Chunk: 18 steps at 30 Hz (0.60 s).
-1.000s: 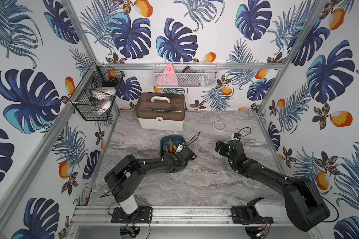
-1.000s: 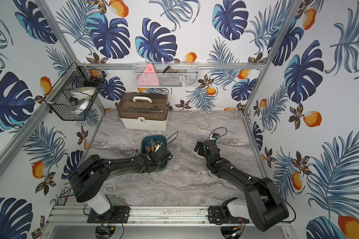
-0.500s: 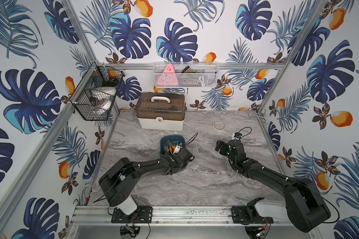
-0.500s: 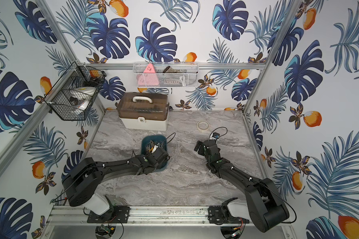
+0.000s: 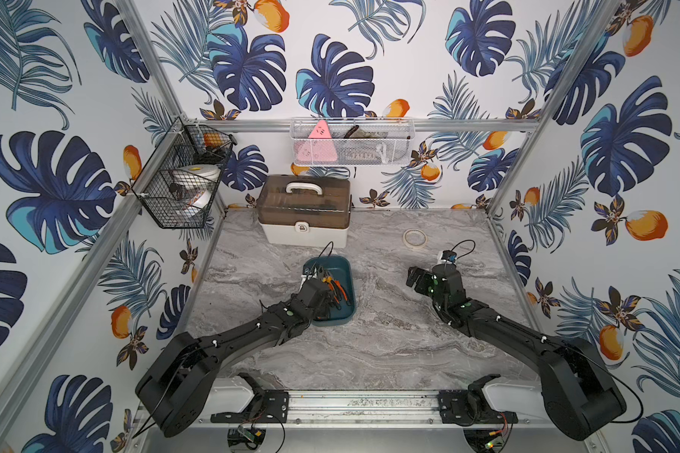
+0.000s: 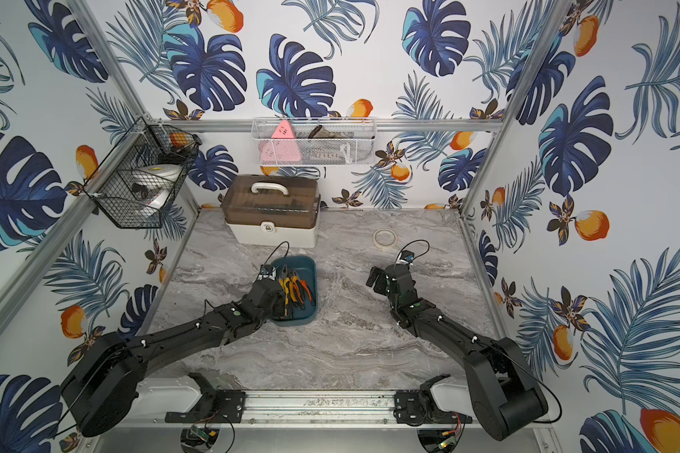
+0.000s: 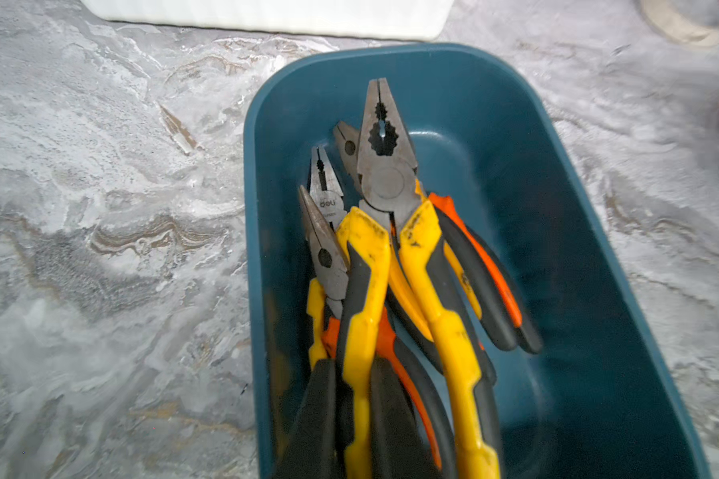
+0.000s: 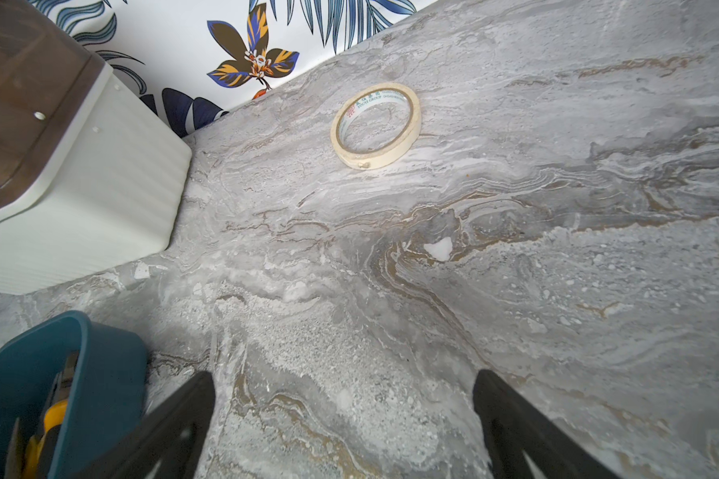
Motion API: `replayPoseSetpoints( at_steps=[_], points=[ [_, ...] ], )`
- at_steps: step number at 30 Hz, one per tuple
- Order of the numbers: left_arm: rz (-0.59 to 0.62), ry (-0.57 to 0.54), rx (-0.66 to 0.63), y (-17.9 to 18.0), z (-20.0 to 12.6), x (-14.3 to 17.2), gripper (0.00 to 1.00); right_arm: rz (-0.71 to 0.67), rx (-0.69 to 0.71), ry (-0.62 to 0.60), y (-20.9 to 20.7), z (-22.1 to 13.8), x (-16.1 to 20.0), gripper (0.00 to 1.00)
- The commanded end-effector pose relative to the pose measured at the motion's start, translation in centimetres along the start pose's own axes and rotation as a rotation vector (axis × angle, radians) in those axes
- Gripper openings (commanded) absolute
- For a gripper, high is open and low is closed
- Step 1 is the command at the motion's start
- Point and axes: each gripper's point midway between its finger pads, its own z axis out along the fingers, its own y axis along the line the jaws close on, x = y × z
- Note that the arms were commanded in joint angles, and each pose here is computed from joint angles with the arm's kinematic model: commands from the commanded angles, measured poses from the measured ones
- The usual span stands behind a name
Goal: Take the pliers out of the storage box
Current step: Pick up the pliers from the storage box.
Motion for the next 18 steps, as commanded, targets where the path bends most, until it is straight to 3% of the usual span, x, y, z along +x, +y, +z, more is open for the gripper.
replayPoseSetpoints(
  at_steps=[1,4,8,10,13,18],
  points=[
    [-0.061,-0.123,0.166,-2.5,-1.0,-2.9,0.0,0.006,-0.021,0.064,0.7,0.0,0.6,1.0],
    [-0.042,-0.128,0.272,-4.0,-1.2,-2.8,0.0,-0.009,-0.087,0.13,2.3,-0.2,1.2,1.0],
    [-0.037,-0.112,0.444,-6.7,-1.5,-2.0,0.0,0.04,-0.386,0.204,6.9,-2.4,2.5,1.0],
    [-0.034,-0.097,0.484,-7.5,-1.7,-2.0,0.0,0.088,-0.465,0.283,8.7,-3.1,3.2,1.0],
    [-0.046,-0.1,0.492,-7.4,-1.9,-1.9,0.0,0.149,-0.578,0.407,11.6,-4.3,4.7,1.0],
    [-0.056,-0.143,0.493,-6.9,-2.8,-2.4,0.0,0.177,-0.672,0.485,15.9,-6.9,6.9,1.0]
  ],
)
